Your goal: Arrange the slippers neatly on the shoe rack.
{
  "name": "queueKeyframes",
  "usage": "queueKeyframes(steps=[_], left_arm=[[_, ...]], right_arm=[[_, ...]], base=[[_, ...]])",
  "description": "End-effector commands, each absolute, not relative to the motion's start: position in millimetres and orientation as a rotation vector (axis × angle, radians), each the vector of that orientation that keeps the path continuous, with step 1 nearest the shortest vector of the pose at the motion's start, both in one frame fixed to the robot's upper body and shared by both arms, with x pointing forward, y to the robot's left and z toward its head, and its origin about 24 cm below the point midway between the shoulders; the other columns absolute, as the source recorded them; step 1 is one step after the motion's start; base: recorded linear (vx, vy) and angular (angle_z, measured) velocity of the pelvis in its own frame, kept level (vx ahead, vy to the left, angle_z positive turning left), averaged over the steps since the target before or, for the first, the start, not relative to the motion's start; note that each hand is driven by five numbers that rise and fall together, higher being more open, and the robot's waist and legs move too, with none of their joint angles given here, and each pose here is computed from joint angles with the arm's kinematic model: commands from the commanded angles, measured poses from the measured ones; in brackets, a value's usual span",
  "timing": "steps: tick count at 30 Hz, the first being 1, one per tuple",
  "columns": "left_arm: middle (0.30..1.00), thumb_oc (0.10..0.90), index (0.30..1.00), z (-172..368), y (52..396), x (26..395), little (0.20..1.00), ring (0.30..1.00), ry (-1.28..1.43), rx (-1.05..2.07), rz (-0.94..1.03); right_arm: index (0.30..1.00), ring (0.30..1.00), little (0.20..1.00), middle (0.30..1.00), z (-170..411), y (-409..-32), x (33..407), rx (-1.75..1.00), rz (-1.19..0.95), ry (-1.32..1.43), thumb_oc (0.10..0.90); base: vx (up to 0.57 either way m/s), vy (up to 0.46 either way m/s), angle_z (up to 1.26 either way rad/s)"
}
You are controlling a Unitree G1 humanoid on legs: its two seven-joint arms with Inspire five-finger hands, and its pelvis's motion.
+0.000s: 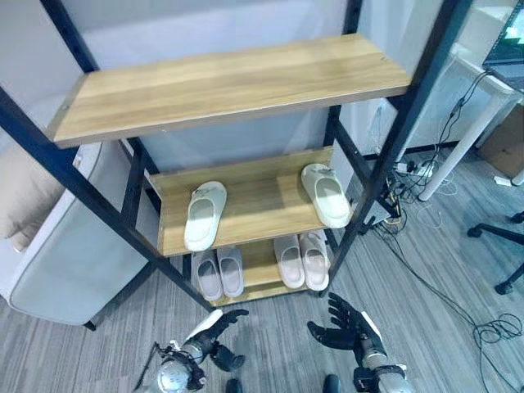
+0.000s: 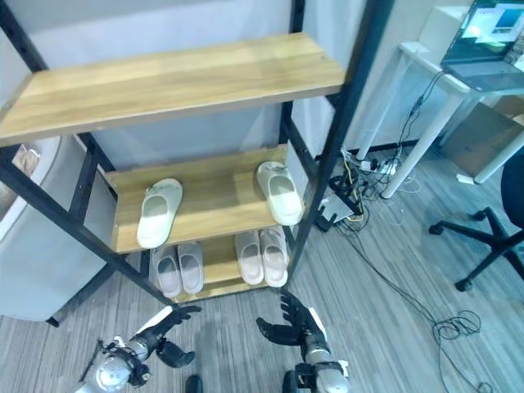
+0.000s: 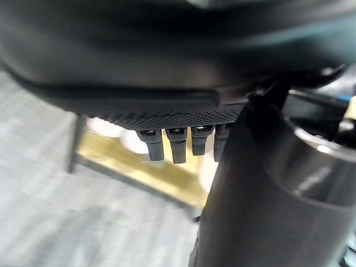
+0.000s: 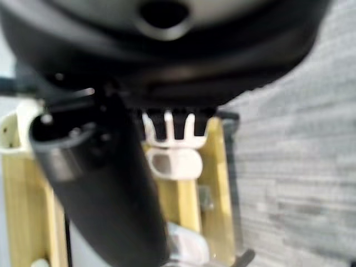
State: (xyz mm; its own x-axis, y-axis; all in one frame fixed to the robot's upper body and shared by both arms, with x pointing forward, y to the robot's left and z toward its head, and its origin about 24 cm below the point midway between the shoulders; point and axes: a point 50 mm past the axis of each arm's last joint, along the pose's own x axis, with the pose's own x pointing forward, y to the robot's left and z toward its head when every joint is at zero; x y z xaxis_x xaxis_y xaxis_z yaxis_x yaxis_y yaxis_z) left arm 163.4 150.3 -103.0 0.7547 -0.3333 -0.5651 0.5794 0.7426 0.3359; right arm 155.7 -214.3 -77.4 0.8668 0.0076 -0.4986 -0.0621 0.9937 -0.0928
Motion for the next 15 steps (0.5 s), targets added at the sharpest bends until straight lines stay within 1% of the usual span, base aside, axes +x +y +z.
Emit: queueKeyframes(steps=[1,6,7,11,15], left_arm=[[0.900,0.800,0.900,-98,162,180,0.900,0.900,0.447,0.553,-0.453],[0.900,0.800,0.900,-108,158,176,0.900,0.900,0.495,0.549,-0.428],[0.900,0.800,0.900,-30,156,226,0.900,0.900,0.165,0.275,-0.295],[0.900,0.800,0.900,-27,150,228,0.900,0.900,0.149,0.278,-0.350],[0.900,0.800,0.900,-14,141,234,0.900,0.900,0.084,0.243,-0.390]], right_arm=[[0.900,0.900,0.900,0.900,-62,-184,169,-0.032,0.116,0.385,0.800],[0.900,0.900,0.900,0.900,-65,-183,167,-0.045,0.122,0.396,0.800],[0.900,0.900,0.900,0.900,-56,-183,173,0.252,0.003,0.350,0.800],[0.900,0.900,0.900,0.900,-58,-186,172,0.238,-0.011,0.360,0.800],[0.900,0.900,0.900,0.900,-58,-191,168,0.172,-0.001,0.370,0.800]], base=[[-0.02,-0.046,0.05],[0.01,-0.033,0.09],[-0.01,0.000,0.04],[0.17,-0.058,0.11],[0.19,-0.073,-0.02]])
